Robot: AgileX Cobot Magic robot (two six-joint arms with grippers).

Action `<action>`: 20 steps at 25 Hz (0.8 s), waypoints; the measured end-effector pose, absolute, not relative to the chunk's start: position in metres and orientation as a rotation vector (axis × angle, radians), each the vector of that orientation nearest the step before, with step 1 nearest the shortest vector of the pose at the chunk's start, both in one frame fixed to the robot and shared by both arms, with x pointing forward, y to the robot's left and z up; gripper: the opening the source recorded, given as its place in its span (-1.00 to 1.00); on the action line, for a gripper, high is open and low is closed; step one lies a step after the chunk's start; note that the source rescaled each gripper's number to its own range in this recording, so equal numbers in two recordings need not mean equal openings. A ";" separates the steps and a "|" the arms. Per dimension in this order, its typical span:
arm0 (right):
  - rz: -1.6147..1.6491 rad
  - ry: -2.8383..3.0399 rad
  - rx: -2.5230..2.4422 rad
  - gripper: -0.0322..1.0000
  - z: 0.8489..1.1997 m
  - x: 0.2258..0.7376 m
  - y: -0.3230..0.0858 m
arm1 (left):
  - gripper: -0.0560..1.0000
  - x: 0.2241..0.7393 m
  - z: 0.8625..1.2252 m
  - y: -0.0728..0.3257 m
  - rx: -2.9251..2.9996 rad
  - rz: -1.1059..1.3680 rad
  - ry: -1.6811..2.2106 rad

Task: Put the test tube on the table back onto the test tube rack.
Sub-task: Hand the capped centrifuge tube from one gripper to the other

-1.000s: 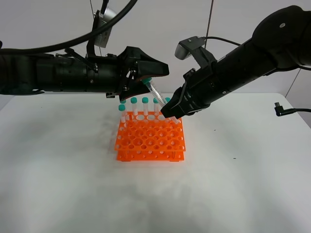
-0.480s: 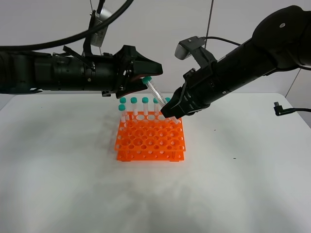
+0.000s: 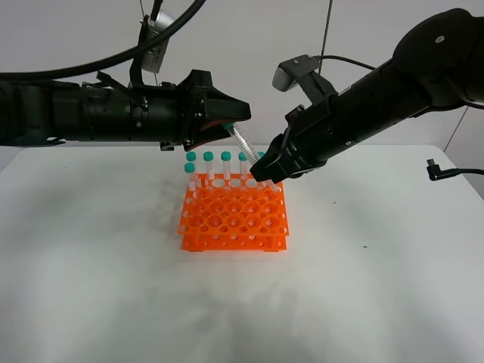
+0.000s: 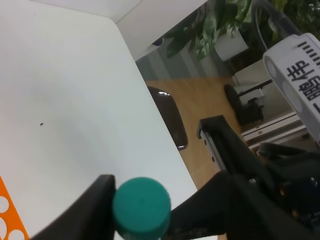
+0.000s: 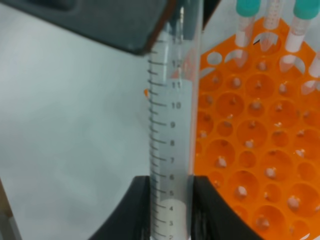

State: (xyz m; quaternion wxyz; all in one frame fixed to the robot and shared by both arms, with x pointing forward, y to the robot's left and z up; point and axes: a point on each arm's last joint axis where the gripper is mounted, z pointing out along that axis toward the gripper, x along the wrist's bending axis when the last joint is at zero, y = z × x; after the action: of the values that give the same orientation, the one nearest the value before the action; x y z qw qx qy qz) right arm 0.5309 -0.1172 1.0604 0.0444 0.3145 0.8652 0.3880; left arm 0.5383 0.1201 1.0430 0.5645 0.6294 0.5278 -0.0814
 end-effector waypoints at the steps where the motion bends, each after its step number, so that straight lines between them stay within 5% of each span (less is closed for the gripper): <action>1: 1.186 2.644 0.961 -0.86 1.060 0.531 -0.117 | -0.02 0.538 1.043 0.120 1.481 -0.192 1.242; 3: 1.188 2.644 0.962 -0.86 1.060 0.531 -0.117 | -0.19 0.538 1.043 0.120 1.480 -0.188 1.244; 6: 1.193 2.643 0.964 -0.86 1.061 0.531 -0.116 | -0.89 0.540 1.042 0.122 1.479 -0.177 1.252; 14: 1.192 2.639 0.955 -0.78 1.061 0.531 -0.116 | -0.89 0.540 1.042 0.122 1.482 -0.172 1.253; 16: 1.191 2.634 0.951 -0.25 1.061 0.531 -0.116 | -0.89 0.539 1.042 0.121 1.482 -0.182 1.247; 18: 1.191 2.632 0.948 0.52 1.061 0.531 -0.116 | -0.89 0.539 1.043 0.121 1.483 -0.189 1.242; 20: 1.185 2.645 0.925 0.82 1.064 0.531 -0.115 | -0.89 0.539 1.043 0.121 1.483 -0.189 1.242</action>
State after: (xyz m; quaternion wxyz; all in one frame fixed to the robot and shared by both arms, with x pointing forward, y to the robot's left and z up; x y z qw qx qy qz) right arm 0.5312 -0.1154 1.0643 0.0494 0.3037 0.8684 0.3890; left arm 0.5388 0.1210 1.0426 0.5636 0.6302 0.5279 -0.0801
